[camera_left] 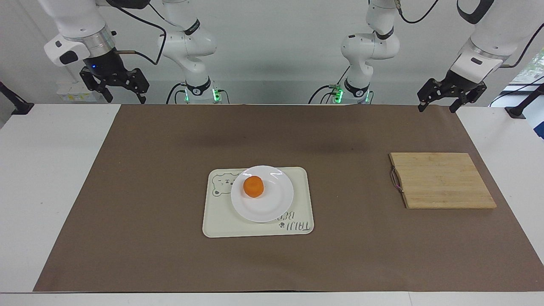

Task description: Place orange and plate with both arms

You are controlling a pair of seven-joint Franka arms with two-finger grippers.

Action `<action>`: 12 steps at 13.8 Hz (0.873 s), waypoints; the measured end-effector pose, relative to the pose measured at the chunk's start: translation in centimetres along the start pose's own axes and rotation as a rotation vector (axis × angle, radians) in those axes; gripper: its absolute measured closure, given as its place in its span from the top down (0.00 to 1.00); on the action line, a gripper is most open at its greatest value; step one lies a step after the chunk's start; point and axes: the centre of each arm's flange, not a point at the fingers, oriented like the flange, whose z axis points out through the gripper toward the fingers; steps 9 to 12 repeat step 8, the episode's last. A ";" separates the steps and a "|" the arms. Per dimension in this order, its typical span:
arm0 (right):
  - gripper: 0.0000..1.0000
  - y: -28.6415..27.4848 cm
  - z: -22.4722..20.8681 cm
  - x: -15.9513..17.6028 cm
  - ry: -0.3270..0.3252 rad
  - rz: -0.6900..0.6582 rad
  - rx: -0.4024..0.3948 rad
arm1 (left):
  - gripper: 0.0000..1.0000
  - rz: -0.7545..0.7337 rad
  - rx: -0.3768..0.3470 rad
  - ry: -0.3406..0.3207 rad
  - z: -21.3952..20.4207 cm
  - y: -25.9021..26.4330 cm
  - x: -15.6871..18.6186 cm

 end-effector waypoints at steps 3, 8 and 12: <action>1.00 0.0 -0.2 -0.1 -0.023 0.001 0.000 | 1.00 0.000 0.000 0.000 0.0 0.0 0.0; 1.00 -0.1 -0.3 0.0 -0.017 0.001 0.002 | 1.00 0.000 0.000 0.000 0.0 0.0 0.0; 1.00 -0.1 -0.3 0.0 -0.017 0.001 0.002 | 1.00 0.000 0.000 0.000 0.0 0.0 0.0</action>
